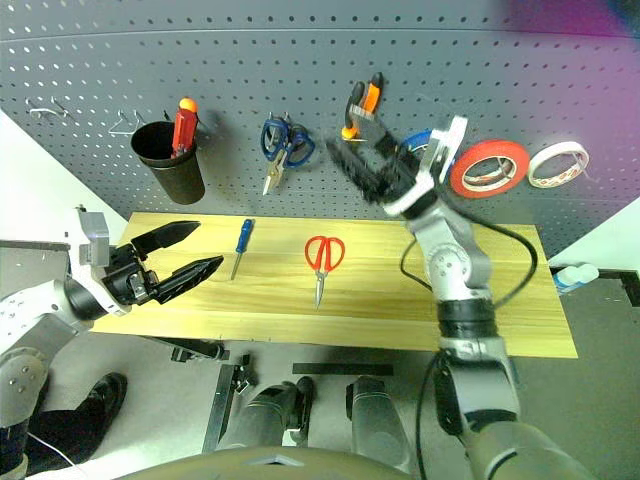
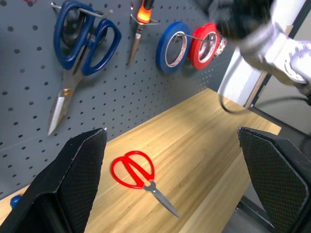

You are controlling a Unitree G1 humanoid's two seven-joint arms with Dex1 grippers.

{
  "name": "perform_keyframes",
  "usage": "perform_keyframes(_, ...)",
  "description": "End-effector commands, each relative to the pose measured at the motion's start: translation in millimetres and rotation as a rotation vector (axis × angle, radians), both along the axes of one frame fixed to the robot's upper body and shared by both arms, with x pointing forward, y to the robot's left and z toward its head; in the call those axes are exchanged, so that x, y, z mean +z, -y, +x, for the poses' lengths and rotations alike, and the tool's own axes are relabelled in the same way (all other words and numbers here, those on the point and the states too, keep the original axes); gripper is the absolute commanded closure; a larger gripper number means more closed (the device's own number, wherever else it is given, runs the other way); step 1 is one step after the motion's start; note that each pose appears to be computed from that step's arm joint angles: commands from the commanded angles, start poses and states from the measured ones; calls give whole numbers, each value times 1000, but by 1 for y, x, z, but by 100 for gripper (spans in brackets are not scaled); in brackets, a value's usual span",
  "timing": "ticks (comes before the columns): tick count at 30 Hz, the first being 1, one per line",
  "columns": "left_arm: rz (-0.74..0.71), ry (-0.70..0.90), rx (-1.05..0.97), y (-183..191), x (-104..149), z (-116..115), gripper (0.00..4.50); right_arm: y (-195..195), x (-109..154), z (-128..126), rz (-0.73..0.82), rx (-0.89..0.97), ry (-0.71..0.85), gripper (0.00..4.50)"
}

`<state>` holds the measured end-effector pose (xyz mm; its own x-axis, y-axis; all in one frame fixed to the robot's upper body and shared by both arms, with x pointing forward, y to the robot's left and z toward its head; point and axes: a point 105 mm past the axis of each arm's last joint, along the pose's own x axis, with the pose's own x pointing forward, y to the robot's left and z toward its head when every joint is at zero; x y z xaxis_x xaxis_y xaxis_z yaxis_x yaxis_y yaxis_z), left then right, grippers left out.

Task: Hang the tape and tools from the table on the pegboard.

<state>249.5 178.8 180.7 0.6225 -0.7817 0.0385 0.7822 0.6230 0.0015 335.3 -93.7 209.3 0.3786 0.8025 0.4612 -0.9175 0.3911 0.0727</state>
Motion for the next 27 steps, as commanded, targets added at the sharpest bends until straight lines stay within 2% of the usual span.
perform_keyframes(1, 10, 32, 26, -6, 3, -2, 0, -5, -1, -5, -50, -20, 14, 1)
perform_keyframes(4, 12, 32, 41, -9, 1, -2, 0, 1, -4, -11, -11, 4, -41, 1)
perform_keyframes(7, 11, 34, 46, -10, 0, -1, 0, 2, -19, -2, -106, -87, -72, 1)
perform_keyframes(9, 10, 39, 54, -11, 0, -1, 0, 8, -23, 6, -113, -161, -98, 1)
perform_keyframes(11, 17, 30, 61, -12, -3, 0, 0, 18, -22, 12, -99, -203, -117, 1)
perform_keyframes(13, 33, 19, 72, -12, -10, 3, 0, 29, -17, 7, -88, -161, -117, 1)
perform_keyframes(17, 101, -57, 197, -15, -39, 23, 0, 40, -30, -15, -279, -35, -80, 1)
perform_keyframes(19, 113, -89, 252, -13, -54, 31, 0, 53, -35, -17, -372, -43, -66, 1)
perform_keyframes(24, 124, -140, 414, -1, -79, 59, 0, 81, -28, -31, -516, -2, -26, 1)
perform_keyframes(27, 108, -184, 457, 11, -89, 72, 0, 88, -25, -33, -530, 31, -44, 1)
